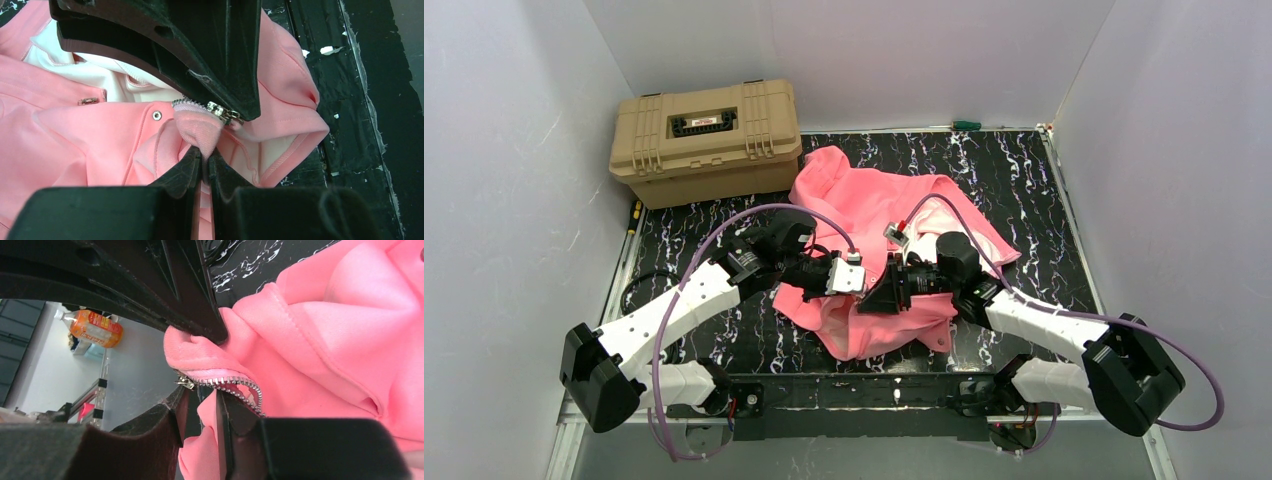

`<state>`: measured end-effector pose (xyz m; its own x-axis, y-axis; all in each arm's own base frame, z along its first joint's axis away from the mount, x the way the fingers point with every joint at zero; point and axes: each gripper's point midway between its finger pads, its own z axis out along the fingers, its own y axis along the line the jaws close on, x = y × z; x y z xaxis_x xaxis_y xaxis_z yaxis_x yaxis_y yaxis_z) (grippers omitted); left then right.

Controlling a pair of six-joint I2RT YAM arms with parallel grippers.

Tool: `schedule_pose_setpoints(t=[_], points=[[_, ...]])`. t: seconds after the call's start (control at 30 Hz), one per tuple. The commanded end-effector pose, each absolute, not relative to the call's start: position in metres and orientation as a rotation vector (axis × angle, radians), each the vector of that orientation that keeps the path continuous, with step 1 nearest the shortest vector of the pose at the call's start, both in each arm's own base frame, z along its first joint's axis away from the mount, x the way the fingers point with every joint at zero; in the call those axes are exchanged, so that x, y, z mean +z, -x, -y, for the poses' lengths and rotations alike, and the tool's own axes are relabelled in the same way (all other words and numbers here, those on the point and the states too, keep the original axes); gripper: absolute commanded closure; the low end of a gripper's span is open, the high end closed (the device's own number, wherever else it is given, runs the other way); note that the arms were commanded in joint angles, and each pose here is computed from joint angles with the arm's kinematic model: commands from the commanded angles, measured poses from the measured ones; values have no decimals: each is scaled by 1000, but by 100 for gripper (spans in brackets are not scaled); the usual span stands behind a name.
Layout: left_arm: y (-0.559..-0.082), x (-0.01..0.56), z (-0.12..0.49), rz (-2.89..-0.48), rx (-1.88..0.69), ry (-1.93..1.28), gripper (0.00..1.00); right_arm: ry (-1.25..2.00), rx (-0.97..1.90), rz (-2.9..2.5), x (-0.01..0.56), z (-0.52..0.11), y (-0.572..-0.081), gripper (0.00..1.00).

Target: Zip up the jacket

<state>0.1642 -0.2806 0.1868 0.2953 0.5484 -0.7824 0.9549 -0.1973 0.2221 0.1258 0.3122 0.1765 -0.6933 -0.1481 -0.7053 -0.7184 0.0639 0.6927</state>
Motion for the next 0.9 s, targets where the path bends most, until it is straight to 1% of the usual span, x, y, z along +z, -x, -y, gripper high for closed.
schedule_pose_setpoints(t=[0.0, 0.2, 0.4, 0.47, 0.6, 0.87], points=[[-163, 199, 284, -1314, -736, -1855, 100, 878, 1600, -1782, 201, -318, -138, 67], [-163, 199, 284, -1312, -732, -1857, 100, 895, 1625, -1745, 205, -316, -131, 73], [-164, 197, 283, -1319, -727, -1859, 100, 882, 1595, -1740, 208, -313, -133, 81], [-164, 197, 283, -1318, -728, -1860, 100, 869, 1576, -1739, 210, -311, -133, 85], [-165, 198, 283, -1315, -721, -1860, 100, 849, 1539, -1731, 215, -306, -134, 98], [-166, 197, 284, -1317, -720, -1863, 100, 815, 1460, -1766, 218, -298, -138, 99]])
